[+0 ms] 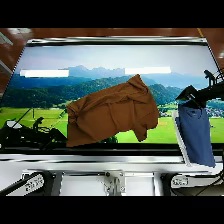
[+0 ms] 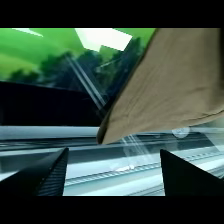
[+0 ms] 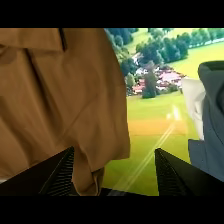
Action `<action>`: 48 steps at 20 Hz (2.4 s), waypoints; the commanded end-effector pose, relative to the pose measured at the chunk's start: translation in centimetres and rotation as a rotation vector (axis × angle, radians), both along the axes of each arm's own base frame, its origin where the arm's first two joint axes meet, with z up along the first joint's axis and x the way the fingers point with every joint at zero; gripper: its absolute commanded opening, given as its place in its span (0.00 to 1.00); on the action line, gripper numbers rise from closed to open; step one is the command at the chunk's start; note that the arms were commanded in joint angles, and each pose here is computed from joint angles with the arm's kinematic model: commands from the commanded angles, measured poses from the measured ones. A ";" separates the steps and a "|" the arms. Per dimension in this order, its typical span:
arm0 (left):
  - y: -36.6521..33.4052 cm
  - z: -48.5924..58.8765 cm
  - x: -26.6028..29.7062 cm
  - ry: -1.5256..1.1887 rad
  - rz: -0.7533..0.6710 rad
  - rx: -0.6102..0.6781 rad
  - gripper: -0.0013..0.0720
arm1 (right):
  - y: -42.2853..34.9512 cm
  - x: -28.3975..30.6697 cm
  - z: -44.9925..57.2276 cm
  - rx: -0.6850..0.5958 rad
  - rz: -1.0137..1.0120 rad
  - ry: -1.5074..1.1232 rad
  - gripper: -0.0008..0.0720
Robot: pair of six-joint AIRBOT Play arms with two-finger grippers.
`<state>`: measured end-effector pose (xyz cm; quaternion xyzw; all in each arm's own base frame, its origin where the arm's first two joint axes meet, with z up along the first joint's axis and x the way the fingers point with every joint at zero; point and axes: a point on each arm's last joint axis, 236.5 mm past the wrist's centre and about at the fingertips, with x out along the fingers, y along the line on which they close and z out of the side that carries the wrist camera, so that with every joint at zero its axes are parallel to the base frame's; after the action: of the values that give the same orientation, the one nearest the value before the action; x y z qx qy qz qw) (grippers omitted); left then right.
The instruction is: Fold the shirts.
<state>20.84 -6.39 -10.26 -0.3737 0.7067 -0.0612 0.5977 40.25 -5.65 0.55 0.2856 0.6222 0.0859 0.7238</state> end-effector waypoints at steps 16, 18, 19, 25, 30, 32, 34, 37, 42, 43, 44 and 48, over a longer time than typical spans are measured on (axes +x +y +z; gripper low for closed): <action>-3.6 -2.5 3.5 -0.114 0.094 0.022 0.07 | 3.3 -2.4 -5.0 0.016 0.076 0.081 0.88; -3.6 -1.2 4.1 -0.164 0.080 0.022 0.07 | 5.1 -2.1 -7.1 0.037 0.079 0.089 0.88; -3.6 -0.5 4.4 -0.190 0.080 0.021 0.07 | 5.8 -1.6 -8.0 0.061 0.070 0.095 0.88; -4.3 2.8 4.4 -0.279 0.052 -0.005 0.07 | 7.4 0.9 -11.6 0.145 -0.041 0.109 0.88; -4.0 3.4 5.2 -0.323 0.065 0.014 0.07 | 10.0 1.3 -13.7 0.105 0.002 0.117 0.72; -3.8 4.1 5.9 -0.375 0.024 0.025 0.07 | 10.3 1.9 -12.7 0.115 -0.004 0.088 0.09; -3.3 6.4 8.3 -0.454 0.022 0.041 0.07 | 10.0 3.0 -9.3 0.093 0.058 -0.028 0.09; -2.0 15.3 13.5 -0.718 -0.001 0.111 0.06 | 9.2 5.8 1.0 -0.012 0.164 -0.341 0.09; -1.7 44.5 13.2 -1.445 -0.038 0.284 0.07 | 9.0 3.5 32.9 -0.274 0.131 -1.090 0.09; -1.8 50.1 10.9 -1.580 -0.041 0.342 0.07 | 9.0 0.7 39.0 -0.340 0.093 -1.243 0.09; -1.7 54.3 8.5 -1.687 -0.040 0.403 0.07 | 8.8 -2.8 44.7 -0.409 0.042 -1.391 0.09; -0.5 63.2 -0.4 -1.910 0.046 0.608 0.07 | 7.5 -15.7 55.2 -0.584 -0.175 -1.649 0.09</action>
<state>27.47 -7.77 45.89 -0.0578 0.0082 -0.1882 0.9804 34.46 2.60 47.42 0.0050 0.0030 0.1139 0.9935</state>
